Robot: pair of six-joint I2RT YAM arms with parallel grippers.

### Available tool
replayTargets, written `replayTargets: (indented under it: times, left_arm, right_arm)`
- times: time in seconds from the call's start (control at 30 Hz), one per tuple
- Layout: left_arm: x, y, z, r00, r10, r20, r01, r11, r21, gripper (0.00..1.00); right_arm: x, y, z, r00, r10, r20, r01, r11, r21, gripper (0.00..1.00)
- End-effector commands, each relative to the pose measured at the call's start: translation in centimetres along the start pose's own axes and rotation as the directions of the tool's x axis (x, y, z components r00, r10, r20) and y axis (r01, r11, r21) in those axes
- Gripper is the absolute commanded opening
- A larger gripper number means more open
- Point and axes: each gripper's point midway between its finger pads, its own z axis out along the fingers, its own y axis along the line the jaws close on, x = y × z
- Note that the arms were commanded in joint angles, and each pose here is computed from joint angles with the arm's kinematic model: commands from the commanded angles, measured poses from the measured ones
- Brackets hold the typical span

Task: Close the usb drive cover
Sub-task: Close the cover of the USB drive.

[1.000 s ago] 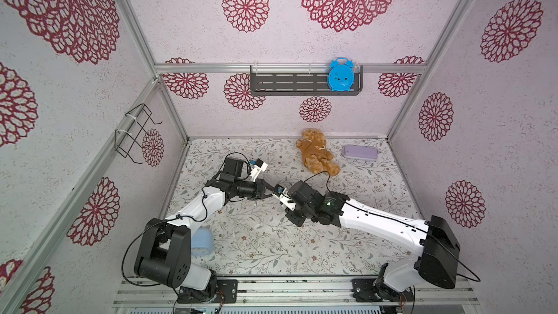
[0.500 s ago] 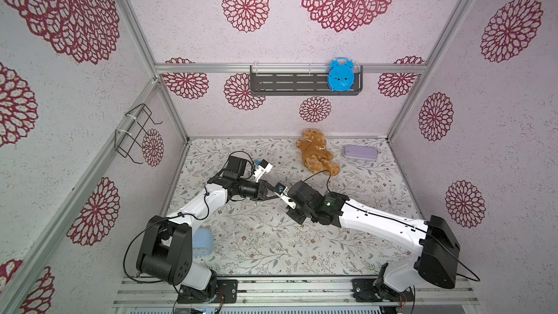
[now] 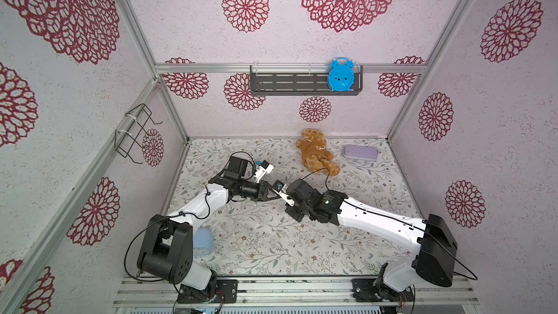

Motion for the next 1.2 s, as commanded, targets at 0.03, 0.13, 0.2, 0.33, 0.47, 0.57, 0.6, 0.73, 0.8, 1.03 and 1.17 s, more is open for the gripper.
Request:
replayTargets:
  times: [0.03,0.13,0.2,0.33,0.47,0.57,0.6,0.73,0.8,1.03,1.17]
  left_arm:
    - [-1.3,-1.0,-0.3,0.998,0.058,0.041,-0.057,0.998,-0.011,0.09]
    - [-1.3,-1.1,-0.4,0.997,0.058,0.043,-0.057,0.998,-0.009,0.09]
    - [-1.3,-1.0,-0.5,0.997,0.056,0.045,-0.055,0.998,-0.015,0.09]
    - [-1.3,-0.7,-0.4,0.998,0.047,0.045,-0.045,0.999,-0.025,0.09]
    - [-1.2,-0.7,-0.3,0.999,0.041,0.036,-0.04,0.999,-0.013,0.1]
    - [-1.1,-0.6,-0.1,0.999,0.038,0.025,-0.038,0.999,-0.006,0.1]
    - [-1.0,-0.6,0.0,0.999,0.035,0.02,-0.035,0.999,-0.002,0.1]
    - [-0.7,-0.7,0.3,0.999,0.032,0.001,-0.032,0.999,0.013,0.1]
    - [-0.5,-0.6,0.5,1.0,0.03,-0.006,-0.03,0.999,0.016,0.1]
    - [-0.2,-0.3,0.7,0.999,0.03,-0.031,-0.03,1.0,0.004,0.1]
    - [-0.5,-0.5,0.4,0.999,0.049,-0.017,-0.049,0.999,-0.012,0.1]
  right_arm:
    - [0.3,-0.7,-0.6,1.0,-0.008,-0.008,0.009,1.0,0.022,0.16]
    - [0.8,-0.5,-0.6,1.0,-0.01,-0.018,0.011,1.0,0.016,0.16]
    - [0.8,-0.7,-0.6,1.0,-0.012,-0.019,0.012,1.0,0.023,0.16]
    - [0.2,-1.0,-1.1,1.0,-0.008,0.01,0.007,0.999,0.035,0.15]
    - [-0.4,-1.0,-1.4,0.999,-0.002,0.036,0.001,1.0,0.03,0.15]
    - [-1.0,-0.9,-1.6,0.998,0.004,0.056,-0.005,1.0,0.025,0.15]
    - [-1.2,-0.9,-1.6,0.998,0.006,0.064,-0.008,1.0,0.021,0.15]
    - [-1.8,-1.0,-1.6,0.996,0.011,0.086,-0.013,1.0,0.028,0.15]
    - [-2.3,-1.1,-1.7,0.995,0.013,0.098,-0.015,0.999,0.028,0.15]
    - [-3.3,-1.6,-2.8,0.991,0.002,0.136,-0.009,0.999,0.05,0.15]
    - [-1.9,-1.7,-2.4,0.996,-0.013,0.085,0.007,0.998,0.064,0.15]
